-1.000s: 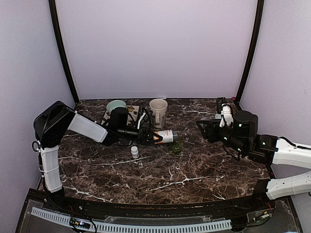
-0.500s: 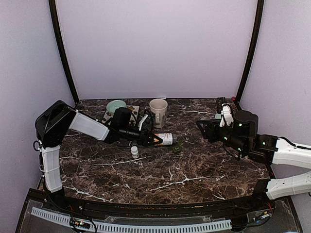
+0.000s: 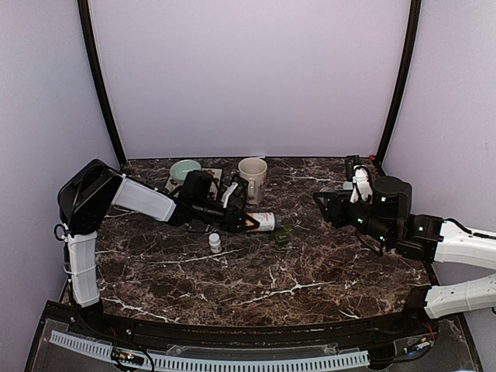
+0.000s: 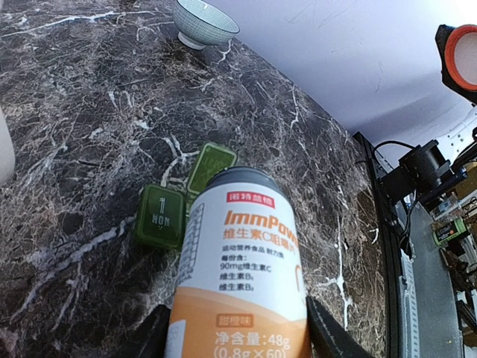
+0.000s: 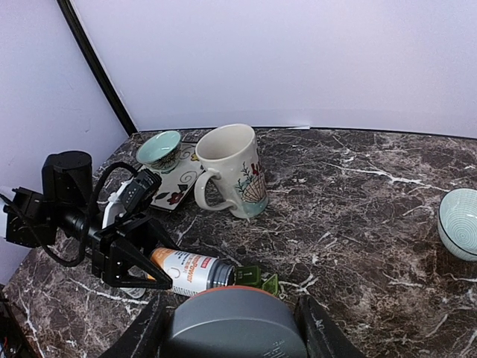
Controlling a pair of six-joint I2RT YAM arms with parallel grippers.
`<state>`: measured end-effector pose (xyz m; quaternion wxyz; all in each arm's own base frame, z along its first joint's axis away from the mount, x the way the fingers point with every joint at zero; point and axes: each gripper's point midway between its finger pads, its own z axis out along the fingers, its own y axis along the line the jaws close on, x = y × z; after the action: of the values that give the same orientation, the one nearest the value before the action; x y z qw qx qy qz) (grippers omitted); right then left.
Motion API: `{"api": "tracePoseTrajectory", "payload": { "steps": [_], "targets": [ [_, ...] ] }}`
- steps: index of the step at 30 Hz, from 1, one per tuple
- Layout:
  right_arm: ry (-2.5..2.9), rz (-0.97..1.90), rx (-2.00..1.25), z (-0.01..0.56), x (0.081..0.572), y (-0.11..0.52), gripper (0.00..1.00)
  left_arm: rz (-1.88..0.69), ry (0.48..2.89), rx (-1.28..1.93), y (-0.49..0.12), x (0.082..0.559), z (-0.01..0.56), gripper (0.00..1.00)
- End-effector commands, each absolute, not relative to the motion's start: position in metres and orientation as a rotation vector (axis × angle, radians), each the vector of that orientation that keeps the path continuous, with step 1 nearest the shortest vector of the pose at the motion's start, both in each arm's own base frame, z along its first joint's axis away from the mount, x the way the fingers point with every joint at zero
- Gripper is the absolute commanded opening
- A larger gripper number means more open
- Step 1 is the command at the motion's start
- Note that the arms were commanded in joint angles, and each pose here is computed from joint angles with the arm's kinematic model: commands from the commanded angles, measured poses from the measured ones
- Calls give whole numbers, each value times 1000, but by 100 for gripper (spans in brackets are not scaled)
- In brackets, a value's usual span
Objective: Sort the pills into containers
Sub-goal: Pour the pill into the compartment of the pill container.
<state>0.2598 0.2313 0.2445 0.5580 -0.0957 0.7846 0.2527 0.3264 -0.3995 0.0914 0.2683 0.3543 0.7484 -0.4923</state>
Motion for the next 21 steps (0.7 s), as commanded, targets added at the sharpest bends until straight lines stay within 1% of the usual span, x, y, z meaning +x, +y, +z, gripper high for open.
{"api": "tracePoseTrajectory", "payload": {
  "steps": [1,21],
  "targets": [
    [1811,630,-199,254,261,231,14,-1298,1988,975,-402,334,100,0],
    [1816,633,-200,251,260,230,14,-1207,2040,997,-404,337,90,0]
  ]
}}
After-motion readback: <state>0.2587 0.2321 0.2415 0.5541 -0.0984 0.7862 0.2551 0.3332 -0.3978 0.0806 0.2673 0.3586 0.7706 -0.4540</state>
